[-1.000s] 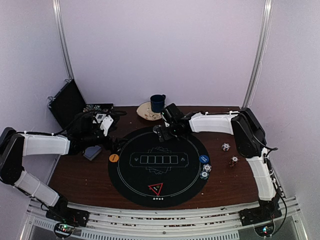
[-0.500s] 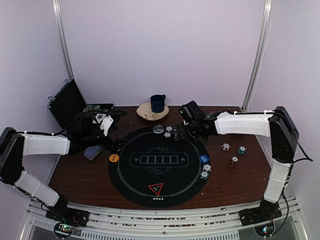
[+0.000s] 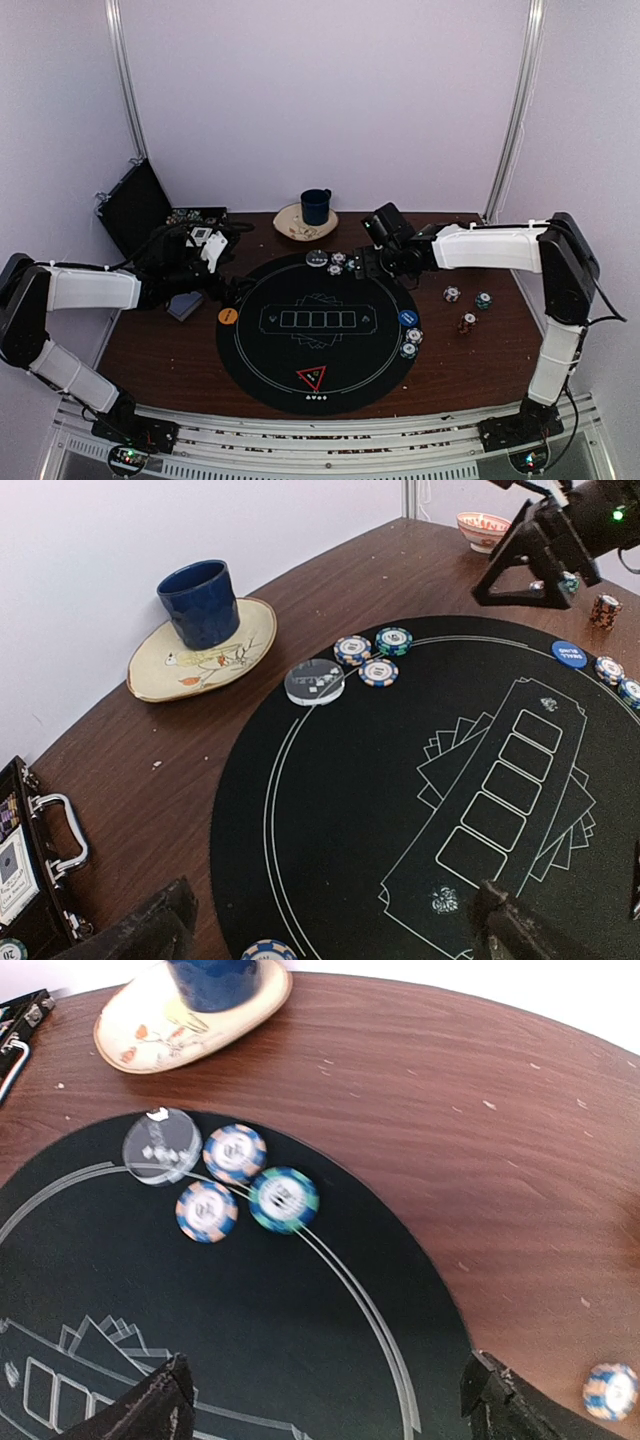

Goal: Distribute texas hold em gaming equipment
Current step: Adjust the poker chip in the poker chips pile.

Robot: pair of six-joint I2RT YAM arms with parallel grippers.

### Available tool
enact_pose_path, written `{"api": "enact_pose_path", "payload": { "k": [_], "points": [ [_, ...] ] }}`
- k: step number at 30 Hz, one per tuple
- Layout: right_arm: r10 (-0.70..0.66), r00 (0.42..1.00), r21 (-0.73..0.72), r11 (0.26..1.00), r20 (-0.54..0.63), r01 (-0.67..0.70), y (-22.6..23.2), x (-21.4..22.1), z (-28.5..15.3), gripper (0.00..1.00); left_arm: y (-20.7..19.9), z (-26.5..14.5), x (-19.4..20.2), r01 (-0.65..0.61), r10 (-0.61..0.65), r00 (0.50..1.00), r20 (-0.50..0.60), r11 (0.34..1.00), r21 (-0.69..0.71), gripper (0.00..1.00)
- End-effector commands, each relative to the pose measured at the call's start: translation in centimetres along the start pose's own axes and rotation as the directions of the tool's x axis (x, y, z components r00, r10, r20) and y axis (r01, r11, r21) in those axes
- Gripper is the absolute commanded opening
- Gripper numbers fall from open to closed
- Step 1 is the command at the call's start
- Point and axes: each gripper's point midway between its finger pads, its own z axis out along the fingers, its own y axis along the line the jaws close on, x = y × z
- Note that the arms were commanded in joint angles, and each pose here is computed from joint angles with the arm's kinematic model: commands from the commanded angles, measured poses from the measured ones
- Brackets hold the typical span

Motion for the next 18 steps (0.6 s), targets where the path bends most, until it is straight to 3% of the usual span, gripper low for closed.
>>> {"api": "enact_pose_path", "payload": {
  "k": [1,9,18],
  "points": [
    [-0.027,0.999,-0.051,0.998,-0.030,0.026,4.0,-0.6,2.9,0.94,0.8,0.1,-1.8,-0.018,0.019,0.999,0.051,1.000,-0.017,0.98],
    [0.015,1.000,-0.057,0.998,-0.024,-0.016,7.7,-2.3,8.1,0.92,0.8,0.0,-2.0,-0.019,0.020,0.998,0.054,1.000,-0.018,0.98],
    [0.080,0.996,-0.056,0.995,-0.043,-0.082,8.6,-0.5,11.4,0.88,0.7,-0.2,-2.2,-0.022,0.023,0.998,0.061,1.000,-0.018,0.98]
  ]
}}
